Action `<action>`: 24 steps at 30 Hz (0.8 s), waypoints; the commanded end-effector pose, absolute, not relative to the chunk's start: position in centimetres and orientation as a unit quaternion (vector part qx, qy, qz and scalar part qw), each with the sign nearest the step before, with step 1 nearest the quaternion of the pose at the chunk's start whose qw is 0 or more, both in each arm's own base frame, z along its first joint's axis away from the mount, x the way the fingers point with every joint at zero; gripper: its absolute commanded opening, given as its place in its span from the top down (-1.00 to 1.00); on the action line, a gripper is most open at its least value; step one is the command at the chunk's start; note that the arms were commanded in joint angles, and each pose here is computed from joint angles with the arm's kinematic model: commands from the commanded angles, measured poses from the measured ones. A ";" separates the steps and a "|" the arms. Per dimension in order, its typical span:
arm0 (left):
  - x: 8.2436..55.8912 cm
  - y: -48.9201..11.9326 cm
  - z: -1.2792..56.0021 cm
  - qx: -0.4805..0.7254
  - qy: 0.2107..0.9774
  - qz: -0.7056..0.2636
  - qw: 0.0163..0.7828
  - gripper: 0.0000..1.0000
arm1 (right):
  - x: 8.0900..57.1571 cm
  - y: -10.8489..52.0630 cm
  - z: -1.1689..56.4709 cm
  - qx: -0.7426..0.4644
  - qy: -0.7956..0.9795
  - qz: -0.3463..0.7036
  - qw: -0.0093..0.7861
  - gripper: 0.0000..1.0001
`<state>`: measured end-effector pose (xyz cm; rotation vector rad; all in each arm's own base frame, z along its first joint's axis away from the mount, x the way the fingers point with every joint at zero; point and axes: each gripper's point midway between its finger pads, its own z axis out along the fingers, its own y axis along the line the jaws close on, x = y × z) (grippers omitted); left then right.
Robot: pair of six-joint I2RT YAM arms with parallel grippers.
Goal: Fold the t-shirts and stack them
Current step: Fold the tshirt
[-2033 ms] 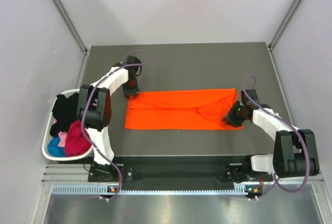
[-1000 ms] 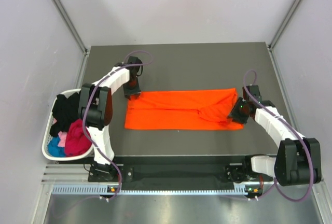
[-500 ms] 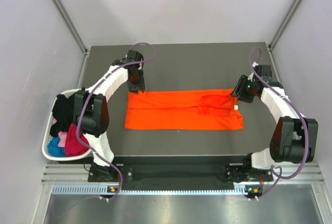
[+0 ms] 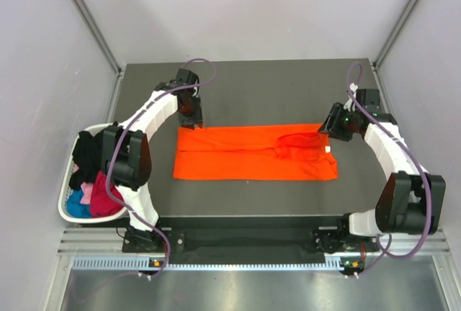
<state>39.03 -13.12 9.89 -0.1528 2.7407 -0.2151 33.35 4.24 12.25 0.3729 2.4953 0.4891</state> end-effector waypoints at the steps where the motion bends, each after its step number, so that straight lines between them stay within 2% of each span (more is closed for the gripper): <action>1: 39.8 -13.6 12.0 -0.052 0.969 -0.090 0.224 0.24 | 31.3 4.6 14.1 0.148 0.924 0.192 0.296 0.09; 6: 39.9 -16.1 12.4 -0.034 0.964 -0.133 0.228 0.24 | 28.2 4.4 11.7 0.170 0.932 0.179 0.265 0.09; 13: 38.5 -22.1 13.0 0.021 0.955 -0.195 0.222 0.24 | 26.9 3.6 11.9 0.173 0.936 0.153 0.266 0.08; 16: 38.0 -23.7 13.3 0.030 0.955 -0.200 0.218 0.25 | 28.1 2.8 13.1 0.165 0.932 0.136 0.291 0.06; 18: 37.5 -25.4 13.5 0.031 0.947 -0.241 0.210 0.25 | 29.7 2.3 14.2 0.161 0.926 0.131 0.316 0.06; 21: 36.5 -28.5 13.8 0.040 0.934 -0.296 0.198 0.26 | 32.7 1.6 13.9 0.155 0.928 0.128 0.314 0.14; 24: 35.5 -31.4 13.4 0.059 0.926 -0.323 0.185 0.26 | 35.5 1.2 13.1 0.142 0.930 0.141 0.309 0.14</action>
